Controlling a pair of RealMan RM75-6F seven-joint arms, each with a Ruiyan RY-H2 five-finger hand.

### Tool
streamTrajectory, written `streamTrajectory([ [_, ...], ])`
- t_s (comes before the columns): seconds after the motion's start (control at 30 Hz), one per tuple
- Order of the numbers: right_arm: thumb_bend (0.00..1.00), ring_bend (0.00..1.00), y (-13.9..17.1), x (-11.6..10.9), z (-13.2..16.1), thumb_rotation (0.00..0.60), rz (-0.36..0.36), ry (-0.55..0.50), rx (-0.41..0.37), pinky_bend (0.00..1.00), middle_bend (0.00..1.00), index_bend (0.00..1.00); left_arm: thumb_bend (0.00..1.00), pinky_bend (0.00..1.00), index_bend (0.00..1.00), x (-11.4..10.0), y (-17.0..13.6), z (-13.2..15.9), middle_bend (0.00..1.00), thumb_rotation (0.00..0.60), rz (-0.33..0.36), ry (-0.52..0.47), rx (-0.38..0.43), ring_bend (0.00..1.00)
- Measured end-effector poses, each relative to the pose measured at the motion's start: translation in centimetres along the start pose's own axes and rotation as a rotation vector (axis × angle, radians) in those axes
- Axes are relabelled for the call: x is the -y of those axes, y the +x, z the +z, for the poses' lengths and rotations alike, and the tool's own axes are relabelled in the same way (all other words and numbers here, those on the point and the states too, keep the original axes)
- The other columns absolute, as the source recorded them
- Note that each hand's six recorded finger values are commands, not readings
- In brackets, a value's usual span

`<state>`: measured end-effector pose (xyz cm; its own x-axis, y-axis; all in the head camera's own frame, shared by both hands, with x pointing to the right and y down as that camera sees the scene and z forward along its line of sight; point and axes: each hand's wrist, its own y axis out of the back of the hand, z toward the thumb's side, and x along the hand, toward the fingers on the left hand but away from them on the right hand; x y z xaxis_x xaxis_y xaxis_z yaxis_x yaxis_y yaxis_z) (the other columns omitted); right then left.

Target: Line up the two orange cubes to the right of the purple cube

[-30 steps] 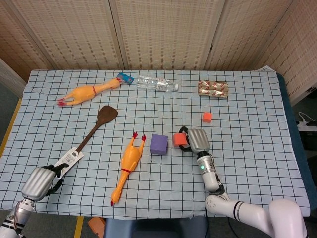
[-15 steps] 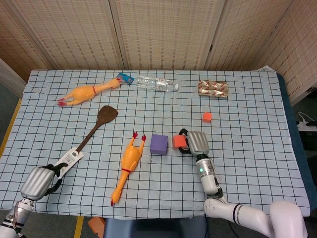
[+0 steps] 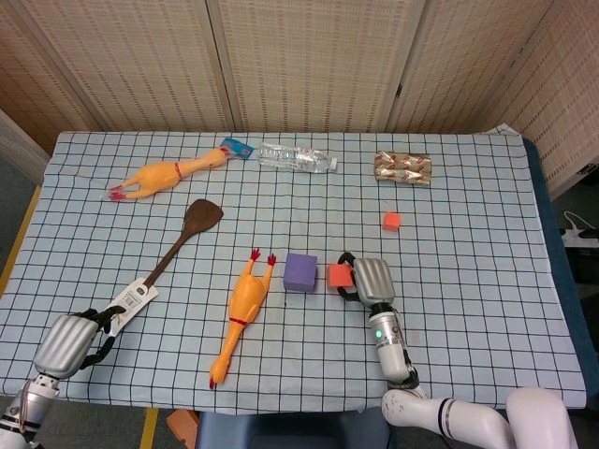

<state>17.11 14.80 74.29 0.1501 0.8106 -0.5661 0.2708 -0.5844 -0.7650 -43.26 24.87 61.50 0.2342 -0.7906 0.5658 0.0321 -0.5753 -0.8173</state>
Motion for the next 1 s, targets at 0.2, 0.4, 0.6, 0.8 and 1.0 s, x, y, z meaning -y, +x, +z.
streamTrajectory([
  [0.2,0.11,0.97,-0.1,0.4,0.0,0.600,0.003,-0.001,0.005,0.98,0.91,0.64,0.43,0.63,0.29,0.0,0.1,0.0,0.53,0.600,-0.006,-0.007,0.000,0.46],
  [0.4,0.11,0.97,-0.2,1.0,0.3,0.600,0.017,-0.009,0.001,0.98,0.91,0.64,0.43,0.63,0.29,0.4,0.2,0.2,0.53,0.600,-0.022,-0.006,0.008,0.46],
  [0.6,0.11,0.97,-0.3,1.1,0.6,0.600,0.017,-0.018,-0.001,0.98,0.91,0.64,0.43,0.63,0.29,0.5,0.1,0.4,0.53,0.600,-0.029,-0.006,0.013,0.46],
  [0.8,0.11,0.97,-0.5,1.1,0.8,0.600,0.020,-0.025,-0.003,0.98,0.91,0.64,0.43,0.63,0.29,0.8,0.2,0.5,0.53,0.600,-0.039,-0.004,0.016,0.46],
  [1.0,0.11,0.97,-0.3,0.9,1.0,0.600,0.017,-0.024,-0.009,0.98,0.91,0.64,0.43,0.63,0.29,0.8,0.2,0.6,0.53,0.600,-0.040,-0.004,0.019,0.46],
])
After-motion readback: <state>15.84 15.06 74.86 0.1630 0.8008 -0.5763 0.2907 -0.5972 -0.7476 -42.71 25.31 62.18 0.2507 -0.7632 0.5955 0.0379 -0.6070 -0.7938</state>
